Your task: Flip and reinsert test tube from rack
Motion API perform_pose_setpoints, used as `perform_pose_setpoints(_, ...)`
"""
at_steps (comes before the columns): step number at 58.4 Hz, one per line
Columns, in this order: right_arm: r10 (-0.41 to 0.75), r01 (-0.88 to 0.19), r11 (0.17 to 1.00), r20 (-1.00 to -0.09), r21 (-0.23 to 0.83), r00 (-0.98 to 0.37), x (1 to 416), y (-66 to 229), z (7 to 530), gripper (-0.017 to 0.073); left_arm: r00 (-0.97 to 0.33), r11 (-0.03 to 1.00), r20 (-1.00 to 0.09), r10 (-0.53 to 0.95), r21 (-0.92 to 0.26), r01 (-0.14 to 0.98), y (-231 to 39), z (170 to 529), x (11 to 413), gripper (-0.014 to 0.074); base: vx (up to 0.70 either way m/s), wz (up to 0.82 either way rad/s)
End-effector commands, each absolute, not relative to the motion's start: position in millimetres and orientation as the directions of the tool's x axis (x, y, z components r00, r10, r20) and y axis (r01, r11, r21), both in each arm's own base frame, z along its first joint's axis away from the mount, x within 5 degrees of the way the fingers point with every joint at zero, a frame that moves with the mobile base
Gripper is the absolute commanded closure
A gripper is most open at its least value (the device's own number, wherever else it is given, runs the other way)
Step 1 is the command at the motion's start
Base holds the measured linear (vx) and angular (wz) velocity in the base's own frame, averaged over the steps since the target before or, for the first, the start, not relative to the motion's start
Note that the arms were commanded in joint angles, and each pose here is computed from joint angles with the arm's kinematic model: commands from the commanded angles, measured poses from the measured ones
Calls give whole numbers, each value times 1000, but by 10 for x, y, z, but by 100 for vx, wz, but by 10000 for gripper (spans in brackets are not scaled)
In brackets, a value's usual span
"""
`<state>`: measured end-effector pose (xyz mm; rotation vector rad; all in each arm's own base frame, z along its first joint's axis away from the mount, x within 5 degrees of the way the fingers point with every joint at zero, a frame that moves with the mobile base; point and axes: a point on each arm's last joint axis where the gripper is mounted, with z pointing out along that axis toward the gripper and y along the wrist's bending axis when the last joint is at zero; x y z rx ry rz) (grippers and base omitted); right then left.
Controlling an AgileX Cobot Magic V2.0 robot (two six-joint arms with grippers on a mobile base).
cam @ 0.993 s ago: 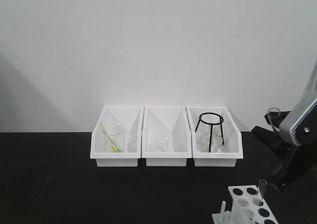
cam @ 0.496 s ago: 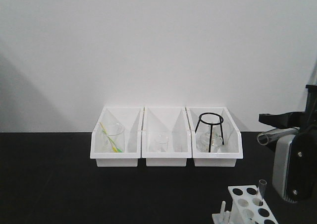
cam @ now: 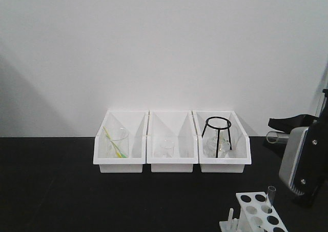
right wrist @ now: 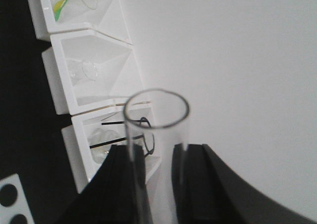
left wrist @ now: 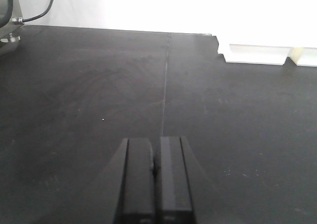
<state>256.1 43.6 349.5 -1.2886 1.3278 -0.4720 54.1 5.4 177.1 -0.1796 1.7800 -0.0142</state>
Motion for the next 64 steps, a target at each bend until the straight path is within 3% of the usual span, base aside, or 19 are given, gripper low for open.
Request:
perform_pose_setpoints(1,-805,-359,448,-545,-818,236,2497,407,3720,568,-111,989,-986,-123,-113,-91,46,1855,550,600,0,0)
perform_pose_setpoints(6,-656,-382,651,-739,-656,152,2466,400,3773,568,-111,989,-986,-123,-113,-91,46,1855,550,600,0,0)
perform_pose_setpoints(7,-579,-381,724,-807,-575,116,2456,392,3796,568,-111,989,-986,-123,-113,-91,46,1855,550,600,0,0)
perform_pose_setpoints(10,-419,-375,835,-907,-403,42,2453,376,3816,568,-111,989,-986,-123,-113,-91,46,1855,550,600,0,0)
perform_pose_setpoints(14,-251,-373,901,-967,-222,-31,2454,374,3816,568,-111,989,-986,-123,-113,-91,46,1855,550,600,0,0)
perform_pose_setpoints(18,-168,-370,920,-983,-130,-71,2461,374,3804,568,-111,989,-986,-123,-113,-91,46,1855,550,600,0,0)
perform_pose_setpoints(32,-37,-214,977,-995,-16,-96,2499,244,3798,568,-111,989,-986,-123,-113,-91,46,1855,550,600,0,0)
perform_pose_setpoints(37,8,-203,979,-991,35,-134,2476,238,3670,568,-111,989,-986,-123,-113,-91,46,1855,550,600,0,0)
perform_pose_setpoints(52,-23,-279,959,-973,43,-230,2380,304,3192,568,-111,989,-986,-123,-113,-91,46,1855,550,600,0,0)
perform_pose_setpoints(64,-59,-373,927,-996,-32,-62,2378,385,3308,568,-111,989,-986,-123,-113,-91,46,1855,550,600,0,0)
